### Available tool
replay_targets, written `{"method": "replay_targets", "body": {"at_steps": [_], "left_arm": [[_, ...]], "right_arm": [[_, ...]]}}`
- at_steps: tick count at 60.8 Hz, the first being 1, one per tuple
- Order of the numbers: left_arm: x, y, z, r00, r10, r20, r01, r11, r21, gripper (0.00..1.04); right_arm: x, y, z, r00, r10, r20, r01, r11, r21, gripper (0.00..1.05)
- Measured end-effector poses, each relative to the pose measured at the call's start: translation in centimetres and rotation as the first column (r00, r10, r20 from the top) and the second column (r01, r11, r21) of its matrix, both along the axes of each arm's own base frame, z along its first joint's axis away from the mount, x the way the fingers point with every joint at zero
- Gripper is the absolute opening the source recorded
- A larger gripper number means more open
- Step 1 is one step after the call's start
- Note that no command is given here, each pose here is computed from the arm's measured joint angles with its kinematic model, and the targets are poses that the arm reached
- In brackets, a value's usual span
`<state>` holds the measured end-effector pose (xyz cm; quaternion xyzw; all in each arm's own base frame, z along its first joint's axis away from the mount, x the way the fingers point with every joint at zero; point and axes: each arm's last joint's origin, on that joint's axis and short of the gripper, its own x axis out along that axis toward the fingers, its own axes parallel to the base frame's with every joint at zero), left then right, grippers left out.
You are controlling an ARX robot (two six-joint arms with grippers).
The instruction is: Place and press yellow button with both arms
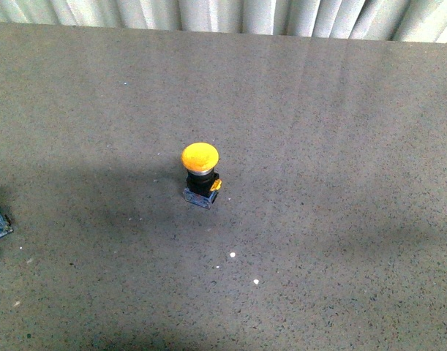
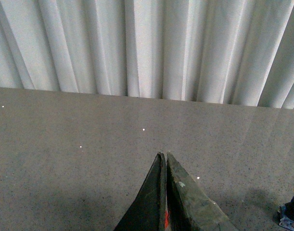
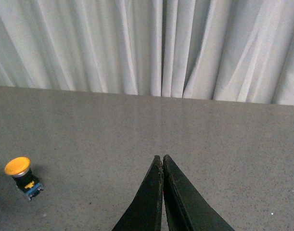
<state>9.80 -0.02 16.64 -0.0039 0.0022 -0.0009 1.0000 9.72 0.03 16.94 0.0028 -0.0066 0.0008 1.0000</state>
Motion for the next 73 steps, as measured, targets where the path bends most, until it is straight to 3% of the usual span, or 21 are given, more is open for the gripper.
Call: {"method": "replay_targets", "body": {"at_steps": [17,50,73], "left_arm": [[0.0,0.0,0.0,1.0,0.0,0.0,0.0,1.0,-0.001,0.02],[0.0,0.0,0.0,1.0,0.0,0.0,0.0,1.0,0.001,0.97],[0.0,0.0,0.0,1.0,0.0,0.0,0.0,1.0,0.003,0.96]], "right_arm": [[-0.03,0.0,0.02,1.0,0.0,0.003,0.0,1.0,0.0,0.01],[-0.03,0.0,0.02,1.0,0.0,0.003,0.0,1.0,-0.002,0.94],[-0.03,0.0,0.02,1.0,0.0,0.003,0.0,1.0,-0.002,0.96]]}}
